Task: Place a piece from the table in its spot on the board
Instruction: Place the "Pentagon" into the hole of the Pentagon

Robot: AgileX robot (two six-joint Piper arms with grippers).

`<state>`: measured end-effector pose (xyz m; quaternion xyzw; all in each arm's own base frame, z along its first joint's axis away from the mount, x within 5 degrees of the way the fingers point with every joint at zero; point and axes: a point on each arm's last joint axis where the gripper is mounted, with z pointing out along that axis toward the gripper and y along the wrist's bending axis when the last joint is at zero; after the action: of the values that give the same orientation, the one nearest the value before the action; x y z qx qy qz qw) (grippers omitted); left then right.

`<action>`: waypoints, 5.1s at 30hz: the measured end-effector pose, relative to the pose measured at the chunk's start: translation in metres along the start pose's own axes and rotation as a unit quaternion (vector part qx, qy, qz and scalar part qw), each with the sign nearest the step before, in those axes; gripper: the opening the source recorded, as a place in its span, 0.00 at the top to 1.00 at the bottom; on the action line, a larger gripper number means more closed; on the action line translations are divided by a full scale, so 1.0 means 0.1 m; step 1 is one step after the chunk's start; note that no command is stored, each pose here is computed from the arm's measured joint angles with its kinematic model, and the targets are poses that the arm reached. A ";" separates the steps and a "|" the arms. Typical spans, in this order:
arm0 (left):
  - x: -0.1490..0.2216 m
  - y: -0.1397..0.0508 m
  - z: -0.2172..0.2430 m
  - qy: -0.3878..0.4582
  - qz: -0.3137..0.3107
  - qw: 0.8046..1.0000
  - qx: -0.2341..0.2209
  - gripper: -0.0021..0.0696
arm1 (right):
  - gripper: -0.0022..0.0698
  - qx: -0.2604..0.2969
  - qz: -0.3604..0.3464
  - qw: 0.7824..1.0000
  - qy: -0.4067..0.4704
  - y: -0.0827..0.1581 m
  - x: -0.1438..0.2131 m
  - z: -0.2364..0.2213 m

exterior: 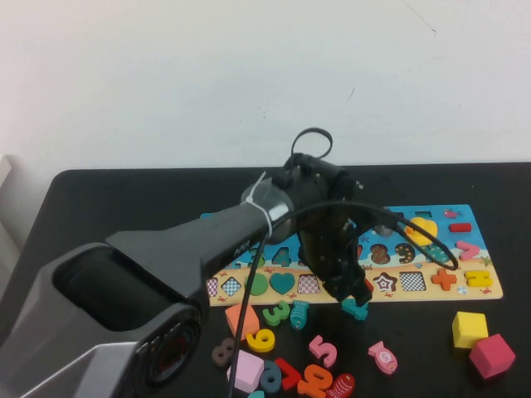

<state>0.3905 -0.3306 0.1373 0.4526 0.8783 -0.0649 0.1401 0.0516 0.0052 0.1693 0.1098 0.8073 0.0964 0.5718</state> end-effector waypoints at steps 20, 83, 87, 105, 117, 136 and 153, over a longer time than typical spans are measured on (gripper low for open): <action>-0.08 0.09 0.28 -0.012 -0.052 0.998 -0.014 0.54 | 0.94 0.000 0.000 1.000 0.000 0.00 0.00 0.00; -0.15 0.19 -0.17 0.037 -0.057 0.998 -0.006 0.97 | 0.94 0.000 0.000 1.000 0.000 0.00 0.00 0.00; -0.15 0.21 -0.18 0.039 -0.055 0.997 -0.020 0.97 | 0.94 0.000 0.000 1.000 0.000 0.00 0.00 0.00; 0.05 0.41 0.16 0.096 -0.104 0.989 -0.034 0.97 | 0.94 0.000 0.000 1.000 0.000 0.00 0.00 0.00; 0.00 0.39 0.23 0.063 -0.114 0.991 -0.020 0.97 | 0.94 0.000 0.000 1.000 0.000 0.00 0.00 0.00; -0.07 0.35 0.24 0.031 -0.126 0.992 0.005 0.97 | 0.94 0.000 0.000 1.000 0.000 0.00 0.00 0.00; -0.12 0.37 0.24 0.001 -0.105 0.994 -0.003 0.97 | 0.94 0.000 0.000 1.000 0.000 0.00 0.00 0.00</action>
<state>0.4317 -0.3240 0.1186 0.3574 0.9212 -0.0763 0.1333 0.0516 0.0052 0.1693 0.1098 0.8073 0.0964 0.5718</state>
